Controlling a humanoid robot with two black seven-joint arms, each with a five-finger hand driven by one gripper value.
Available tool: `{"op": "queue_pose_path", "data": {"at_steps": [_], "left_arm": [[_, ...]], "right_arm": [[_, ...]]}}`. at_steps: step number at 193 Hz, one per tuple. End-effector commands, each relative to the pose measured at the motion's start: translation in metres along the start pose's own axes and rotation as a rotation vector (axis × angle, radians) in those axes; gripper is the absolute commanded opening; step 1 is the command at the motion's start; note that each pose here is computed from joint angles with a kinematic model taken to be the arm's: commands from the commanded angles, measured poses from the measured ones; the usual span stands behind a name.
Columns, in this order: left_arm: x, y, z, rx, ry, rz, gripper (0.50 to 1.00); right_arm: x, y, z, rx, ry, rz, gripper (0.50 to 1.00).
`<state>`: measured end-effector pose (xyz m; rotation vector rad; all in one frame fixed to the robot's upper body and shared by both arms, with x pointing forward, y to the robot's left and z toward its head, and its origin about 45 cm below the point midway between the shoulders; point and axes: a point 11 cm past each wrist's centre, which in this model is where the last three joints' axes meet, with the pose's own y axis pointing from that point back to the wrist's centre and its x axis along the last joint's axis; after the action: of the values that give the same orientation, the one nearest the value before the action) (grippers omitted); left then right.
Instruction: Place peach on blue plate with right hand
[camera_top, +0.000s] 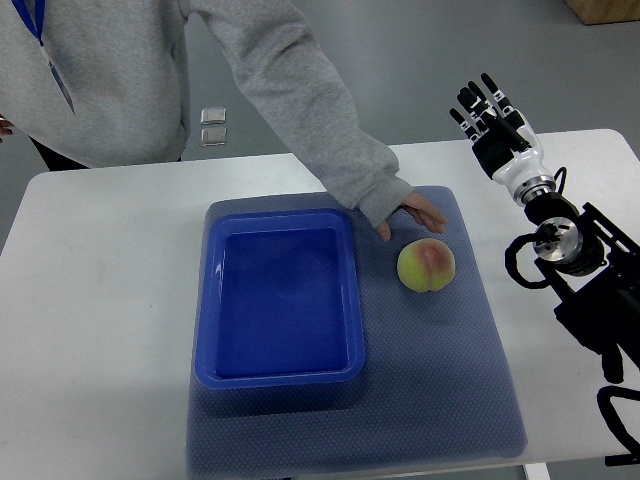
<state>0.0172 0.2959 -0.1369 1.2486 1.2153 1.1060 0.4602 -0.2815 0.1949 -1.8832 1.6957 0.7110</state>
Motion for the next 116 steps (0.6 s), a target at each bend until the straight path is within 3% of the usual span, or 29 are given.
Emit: {"op": "queue_pose_path", "data": {"at_steps": [1,75,93,94,102,111,112,116], "left_arm": [[0.000,0.000,0.000,0.001,-0.002,0.000,1.000],[0.001,0.000,0.000,0.000,0.002,0.001,1.000],[0.000,0.000,0.000,0.000,0.001,0.000,1.000],[0.000,0.000,0.000,0.000,0.001,0.000,1.000],[0.000,0.000,0.000,-0.001,0.000,0.000,1.000],[0.000,0.000,0.000,-0.001,0.000,0.000,1.000],[0.000,0.000,0.000,0.000,0.000,0.000,1.000],[0.000,0.000,0.000,0.000,0.000,0.000,1.000]], "right_arm": [[-0.001,0.000,0.000,-0.001,0.002,-0.002,0.930],[-0.013,-0.007,-0.011,-0.010,0.071,-0.041,0.930],[-0.025,-0.015,-0.023,-0.051,0.228,-0.103,0.930],[-0.031,-0.016,-0.030,-0.086,0.365,-0.156,0.930],[-0.038,-0.016,-0.037,-0.119,0.500,-0.213,0.930],[-0.038,-0.016,-0.037,-0.119,0.500,-0.213,0.930],[-0.047,-0.013,-0.039,-0.190,0.686,-0.298,0.930],[-0.052,-0.012,-0.039,-0.227,0.766,-0.341,0.930]]}}
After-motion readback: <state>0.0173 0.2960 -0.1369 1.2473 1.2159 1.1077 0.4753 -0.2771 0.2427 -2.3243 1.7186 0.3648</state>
